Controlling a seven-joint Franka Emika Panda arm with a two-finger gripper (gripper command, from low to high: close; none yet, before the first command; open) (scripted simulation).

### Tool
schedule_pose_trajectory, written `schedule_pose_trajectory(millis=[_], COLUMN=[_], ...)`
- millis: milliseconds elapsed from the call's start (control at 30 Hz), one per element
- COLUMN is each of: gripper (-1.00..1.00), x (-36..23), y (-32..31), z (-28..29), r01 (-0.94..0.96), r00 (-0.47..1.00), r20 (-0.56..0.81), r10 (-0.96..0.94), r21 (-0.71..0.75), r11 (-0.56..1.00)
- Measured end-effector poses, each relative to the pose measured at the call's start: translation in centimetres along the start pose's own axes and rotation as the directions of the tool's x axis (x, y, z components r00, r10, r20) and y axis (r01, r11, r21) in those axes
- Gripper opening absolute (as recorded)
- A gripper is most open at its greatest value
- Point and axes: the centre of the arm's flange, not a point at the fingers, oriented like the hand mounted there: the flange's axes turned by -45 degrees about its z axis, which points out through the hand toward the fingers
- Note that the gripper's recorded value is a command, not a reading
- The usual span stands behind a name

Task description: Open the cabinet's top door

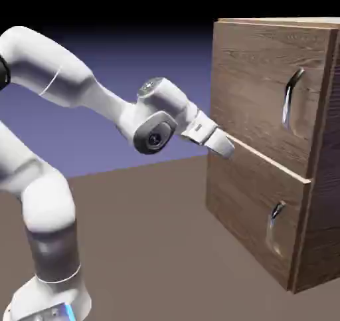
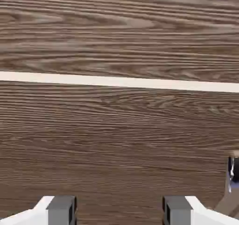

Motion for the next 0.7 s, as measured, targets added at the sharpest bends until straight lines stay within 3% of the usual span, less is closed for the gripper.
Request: schedule_pose_trajectory(millis=[700], gripper=[0.0], x=[6.7], y=[-1.3], z=[-7.4], r01=[0.049], r00=[0.958], r20=[-0.283], r10=[-0.049], r21=[-0.006], r11=[0.999])
